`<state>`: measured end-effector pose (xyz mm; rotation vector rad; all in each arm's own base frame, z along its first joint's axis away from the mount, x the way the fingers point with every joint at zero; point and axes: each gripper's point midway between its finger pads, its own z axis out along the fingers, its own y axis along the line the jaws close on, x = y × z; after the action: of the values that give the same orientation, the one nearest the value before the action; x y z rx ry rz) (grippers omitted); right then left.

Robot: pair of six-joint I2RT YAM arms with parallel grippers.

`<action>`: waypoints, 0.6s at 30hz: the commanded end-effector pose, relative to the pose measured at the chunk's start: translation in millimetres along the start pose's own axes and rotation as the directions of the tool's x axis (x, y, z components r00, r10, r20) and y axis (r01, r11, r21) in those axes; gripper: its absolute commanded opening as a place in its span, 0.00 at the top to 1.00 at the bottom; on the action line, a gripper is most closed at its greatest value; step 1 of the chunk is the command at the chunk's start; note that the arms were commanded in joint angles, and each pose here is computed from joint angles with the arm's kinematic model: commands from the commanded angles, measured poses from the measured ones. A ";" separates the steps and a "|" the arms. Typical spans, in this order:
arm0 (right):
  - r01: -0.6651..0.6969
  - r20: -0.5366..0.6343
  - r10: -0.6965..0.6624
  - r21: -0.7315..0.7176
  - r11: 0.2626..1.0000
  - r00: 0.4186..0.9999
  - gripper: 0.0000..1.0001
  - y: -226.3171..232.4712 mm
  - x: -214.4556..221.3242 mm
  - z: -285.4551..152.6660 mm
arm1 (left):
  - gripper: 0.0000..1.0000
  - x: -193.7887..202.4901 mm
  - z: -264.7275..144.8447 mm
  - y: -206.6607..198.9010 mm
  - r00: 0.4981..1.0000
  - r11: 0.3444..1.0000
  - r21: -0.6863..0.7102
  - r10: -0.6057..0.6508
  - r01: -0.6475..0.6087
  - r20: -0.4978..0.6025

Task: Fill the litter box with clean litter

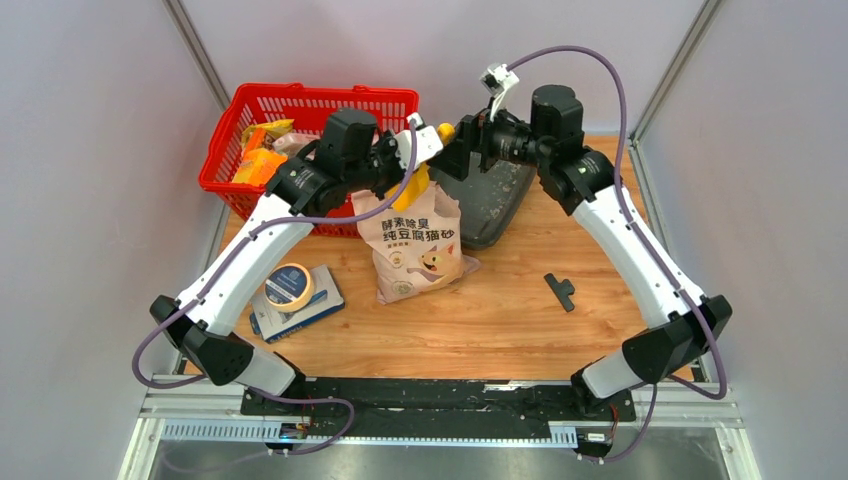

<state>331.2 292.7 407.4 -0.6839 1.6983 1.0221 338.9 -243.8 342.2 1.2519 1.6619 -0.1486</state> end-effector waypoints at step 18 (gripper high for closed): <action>-0.010 0.100 0.011 -0.011 1.000 0.995 0.94 10.2 -34.1 24.2 | 1.00 -22.5 -16.8 12.1 0.993 0.993 -0.073 -0.084 0.090 0.079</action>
<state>342.3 332.8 417.2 -0.6439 1.6807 1.1155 338.8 -241.4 340.3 1.1795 1.7207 -0.1660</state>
